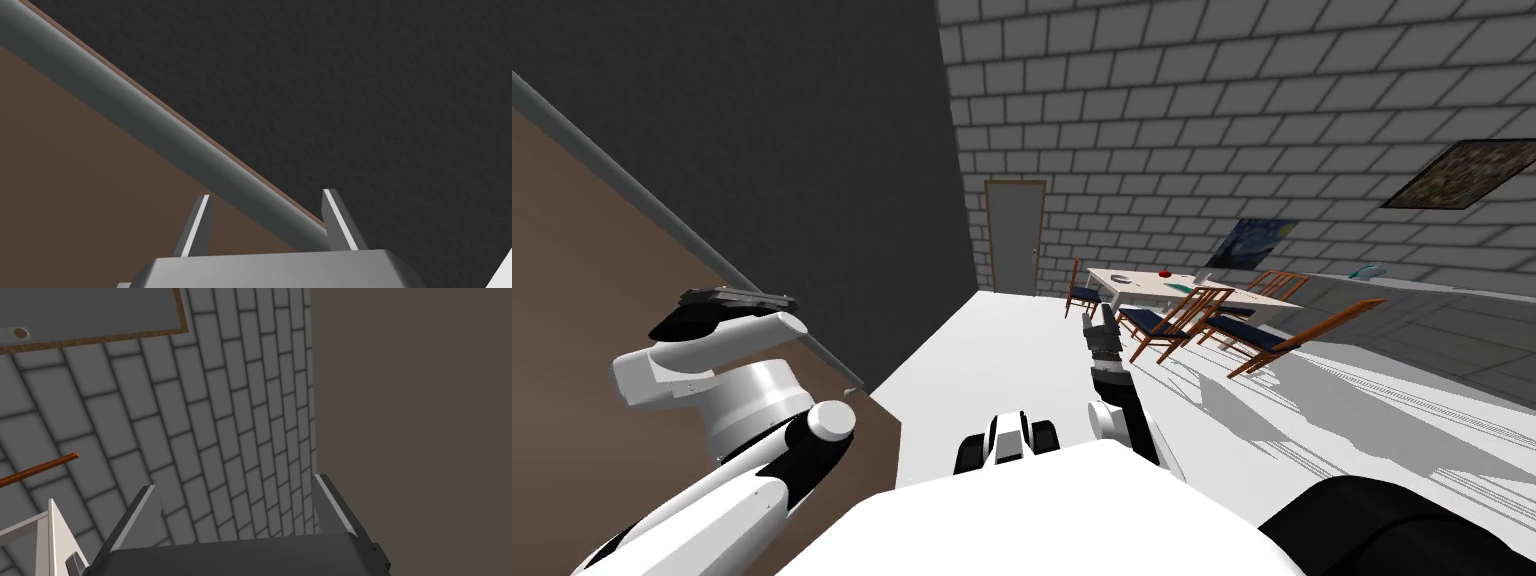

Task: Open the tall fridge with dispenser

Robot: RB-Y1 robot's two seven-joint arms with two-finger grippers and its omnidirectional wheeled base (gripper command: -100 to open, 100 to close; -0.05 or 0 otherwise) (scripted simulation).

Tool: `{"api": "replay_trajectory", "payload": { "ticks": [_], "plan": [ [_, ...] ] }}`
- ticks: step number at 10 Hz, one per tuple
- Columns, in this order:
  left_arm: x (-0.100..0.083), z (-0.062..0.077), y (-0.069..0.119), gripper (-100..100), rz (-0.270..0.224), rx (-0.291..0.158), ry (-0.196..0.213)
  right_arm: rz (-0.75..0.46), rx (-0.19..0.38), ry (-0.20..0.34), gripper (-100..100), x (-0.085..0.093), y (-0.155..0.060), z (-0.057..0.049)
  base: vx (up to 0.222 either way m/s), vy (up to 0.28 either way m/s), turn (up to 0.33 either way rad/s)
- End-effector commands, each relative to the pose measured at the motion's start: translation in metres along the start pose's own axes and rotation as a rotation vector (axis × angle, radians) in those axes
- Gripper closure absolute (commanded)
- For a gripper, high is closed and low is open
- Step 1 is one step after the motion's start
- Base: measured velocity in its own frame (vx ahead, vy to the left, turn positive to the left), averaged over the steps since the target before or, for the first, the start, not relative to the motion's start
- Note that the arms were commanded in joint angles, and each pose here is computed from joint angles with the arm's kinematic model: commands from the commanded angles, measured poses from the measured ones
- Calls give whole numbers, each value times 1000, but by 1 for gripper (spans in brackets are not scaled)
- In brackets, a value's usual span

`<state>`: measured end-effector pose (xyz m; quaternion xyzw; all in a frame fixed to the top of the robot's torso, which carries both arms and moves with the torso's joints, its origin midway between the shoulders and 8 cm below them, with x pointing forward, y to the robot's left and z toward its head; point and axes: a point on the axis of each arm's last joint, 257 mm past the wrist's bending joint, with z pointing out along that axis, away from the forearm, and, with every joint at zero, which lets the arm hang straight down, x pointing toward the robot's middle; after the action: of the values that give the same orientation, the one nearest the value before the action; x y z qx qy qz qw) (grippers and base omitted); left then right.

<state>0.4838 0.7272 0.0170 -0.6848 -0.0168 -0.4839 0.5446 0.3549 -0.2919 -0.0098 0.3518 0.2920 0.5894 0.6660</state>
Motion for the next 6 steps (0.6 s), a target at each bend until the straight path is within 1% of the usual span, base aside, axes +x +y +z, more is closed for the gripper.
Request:
{"api": "replay_trajectory", "payload": {
  "ticks": [1,2,3,4,5,6],
  "plan": [
    [39,0,38,100,14,-62,59,0,0,0,0,0,0,0,-205,-185,-148],
    [51,-2,50,100,15,-80,80,0,0,0,0,0,0,0,-186,-144,-135],
    [25,9,19,-100,15,-34,34,0,0,0,0,0,0,0,-135,-86,-328],
    [10,15,5,-100,14,-13,9,0,0,0,0,0,0,0,-105,-32,-348],
    [6,19,-3,-100,25,-6,1,0,0,0,0,0,0,0,-61,12,-143],
    [6,19,-4,-100,25,-5,1,-1,0,0,0,0,0,0,-8,32,-14]
  ]
}}
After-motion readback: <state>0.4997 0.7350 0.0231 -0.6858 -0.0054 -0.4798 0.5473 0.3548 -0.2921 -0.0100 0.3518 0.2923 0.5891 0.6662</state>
